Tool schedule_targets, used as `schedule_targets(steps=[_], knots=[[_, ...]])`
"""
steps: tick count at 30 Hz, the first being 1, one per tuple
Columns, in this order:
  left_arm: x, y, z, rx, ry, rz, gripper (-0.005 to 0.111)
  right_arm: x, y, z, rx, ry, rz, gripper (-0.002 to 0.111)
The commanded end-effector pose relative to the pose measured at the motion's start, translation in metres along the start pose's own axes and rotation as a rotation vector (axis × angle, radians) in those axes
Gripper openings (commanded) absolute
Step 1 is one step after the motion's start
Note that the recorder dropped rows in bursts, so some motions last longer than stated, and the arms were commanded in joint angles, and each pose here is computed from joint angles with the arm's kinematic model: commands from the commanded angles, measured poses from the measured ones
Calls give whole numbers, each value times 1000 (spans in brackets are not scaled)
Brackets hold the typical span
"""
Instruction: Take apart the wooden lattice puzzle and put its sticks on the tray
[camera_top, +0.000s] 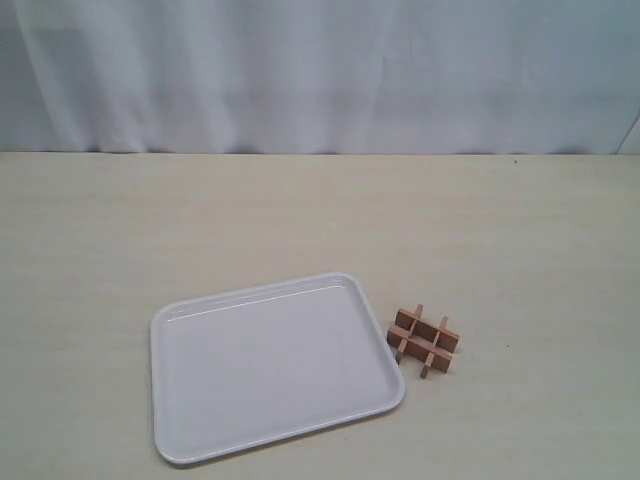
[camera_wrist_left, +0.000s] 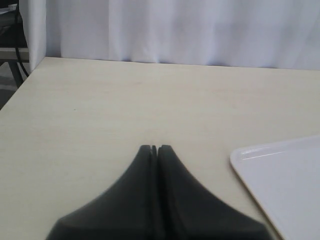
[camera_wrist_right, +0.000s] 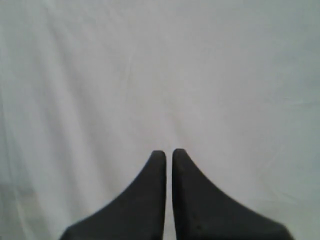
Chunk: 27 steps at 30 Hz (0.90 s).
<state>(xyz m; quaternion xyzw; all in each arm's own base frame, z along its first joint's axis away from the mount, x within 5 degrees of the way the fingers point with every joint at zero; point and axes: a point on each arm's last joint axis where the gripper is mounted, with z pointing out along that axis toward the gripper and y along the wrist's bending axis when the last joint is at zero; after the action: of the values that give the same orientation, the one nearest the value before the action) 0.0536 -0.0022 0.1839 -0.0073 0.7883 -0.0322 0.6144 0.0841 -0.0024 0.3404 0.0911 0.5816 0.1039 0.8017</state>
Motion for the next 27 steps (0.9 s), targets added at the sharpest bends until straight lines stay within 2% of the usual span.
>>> schedule_targets(steps=[1, 6, 8, 12, 18, 21, 24, 27], knots=[[0, 0, 0, 3, -9, 1, 0, -2, 14, 60, -60, 335, -288, 5], [0, 0, 0, 3, -9, 1, 0, 32, 18, 121, -160, 743, -434, 5], [0, 0, 0, 3, -9, 1, 0, 63, 11, 147, -192, 981, -502, 5], [0, 0, 0, 3, -9, 1, 0, 108, -1, 164, -215, 1274, -534, 5], [0, 0, 0, 3, -9, 1, 0, 179, -21, 165, -233, 1616, -507, 5], [0, 0, 0, 3, -9, 1, 0, 198, -23, 164, -247, 1683, -509, 5], [0, 0, 0, 3, -9, 1, 0, 216, -14, 161, -307, 1734, -619, 5], [0, 0, 0, 3, -9, 1, 0, 228, -13, 162, -262, 1740, -679, 5]])
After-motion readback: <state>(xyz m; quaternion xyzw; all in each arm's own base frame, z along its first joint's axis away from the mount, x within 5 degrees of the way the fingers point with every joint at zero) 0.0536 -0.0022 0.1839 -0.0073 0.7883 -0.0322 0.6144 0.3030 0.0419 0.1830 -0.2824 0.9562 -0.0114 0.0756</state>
